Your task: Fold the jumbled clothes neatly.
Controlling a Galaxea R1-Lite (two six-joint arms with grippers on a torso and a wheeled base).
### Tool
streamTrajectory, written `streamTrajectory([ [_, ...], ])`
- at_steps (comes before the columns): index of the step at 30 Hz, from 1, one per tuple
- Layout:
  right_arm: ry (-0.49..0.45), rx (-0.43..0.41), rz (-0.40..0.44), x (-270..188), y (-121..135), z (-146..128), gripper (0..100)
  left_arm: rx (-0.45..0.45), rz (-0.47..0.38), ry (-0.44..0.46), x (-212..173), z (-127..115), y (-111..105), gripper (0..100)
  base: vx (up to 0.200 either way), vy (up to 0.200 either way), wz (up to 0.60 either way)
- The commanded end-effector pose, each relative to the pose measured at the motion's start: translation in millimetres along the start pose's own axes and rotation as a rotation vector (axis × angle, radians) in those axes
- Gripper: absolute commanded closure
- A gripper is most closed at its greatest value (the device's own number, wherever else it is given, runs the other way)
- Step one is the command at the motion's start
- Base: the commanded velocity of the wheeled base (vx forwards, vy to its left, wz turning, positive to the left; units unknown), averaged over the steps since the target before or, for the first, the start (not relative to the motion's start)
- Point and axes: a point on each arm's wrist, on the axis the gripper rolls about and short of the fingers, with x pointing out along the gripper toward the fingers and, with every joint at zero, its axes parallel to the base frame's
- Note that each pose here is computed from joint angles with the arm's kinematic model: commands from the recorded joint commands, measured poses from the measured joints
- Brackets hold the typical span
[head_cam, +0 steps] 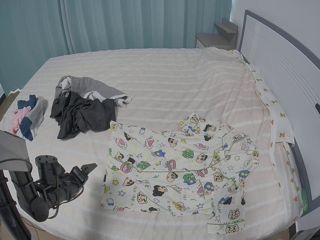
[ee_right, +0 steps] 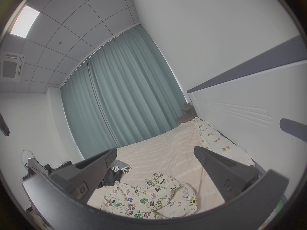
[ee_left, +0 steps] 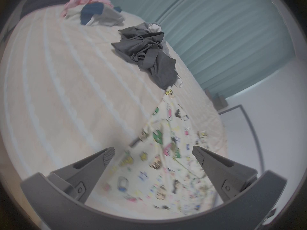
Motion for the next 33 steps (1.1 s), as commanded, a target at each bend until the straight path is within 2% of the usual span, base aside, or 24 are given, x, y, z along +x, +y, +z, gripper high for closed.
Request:
streamTrajectory([
  [1,0.049,0.032,0.024,-1,0,-10,0,-0.168,-0.185,0.048,-53,-12,-31,0,-0.200,0.000,0.00],
  [3,0.059,0.041,0.024,0,0,-11,0,-0.197,-0.192,0.063,-54,-14,-33,0,-0.200,0.000,0.00],
  [4,0.096,0.075,0.018,1,-1,-15,0,-0.201,-0.189,0.102,-55,-19,-34,0,-0.200,0.000,0.00],
  [9,0.156,0.105,0.006,3,-2,-23,0,-0.201,-0.192,0.109,-55,-21,-35,0,-0.200,0.000,0.00],
  [16,0.385,0.250,0.051,16,7,-44,0,-0.199,-0.130,0.157,-45,-30,-28,0,-0.200,0.000,0.00],
  [20,0.511,0.317,0.042,22,9,-55,0,-0.194,-0.099,0.178,-39,-35,-25,0,-0.200,0.000,0.00],
  [22,0.604,0.351,0.011,26,2,-69,0,-0.195,-0.079,0.185,-36,-37,-22,0,-0.100,0.000,0.00],
  [26,0.748,0.360,-0.043,40,-18,-100,0,-0.194,-0.052,0.204,-31,-41,-19,0,0.000,0.000,0.00],
  [29,0.822,0.359,-0.095,54,-35,-120,0,-0.194,-0.035,0.212,-25,-43,-15,0,0.000,0.000,0.00],
  [30,0.827,0.359,-0.099,56,-36,-121,0,-0.194,-0.032,0.214,-24,-44,-15,0,0.000,0.000,0.00],
  [32,0.905,0.369,-0.124,67,-37,-142,0,-0.193,-0.019,0.214,-19,-46,-11,0,0.000,0.000,0.00],
  [33,0.905,0.369,-0.124,67,-37,-142,0,-0.193,-0.019,0.214,-19,-46,-11,0,0.000,0.000,0.00],
])
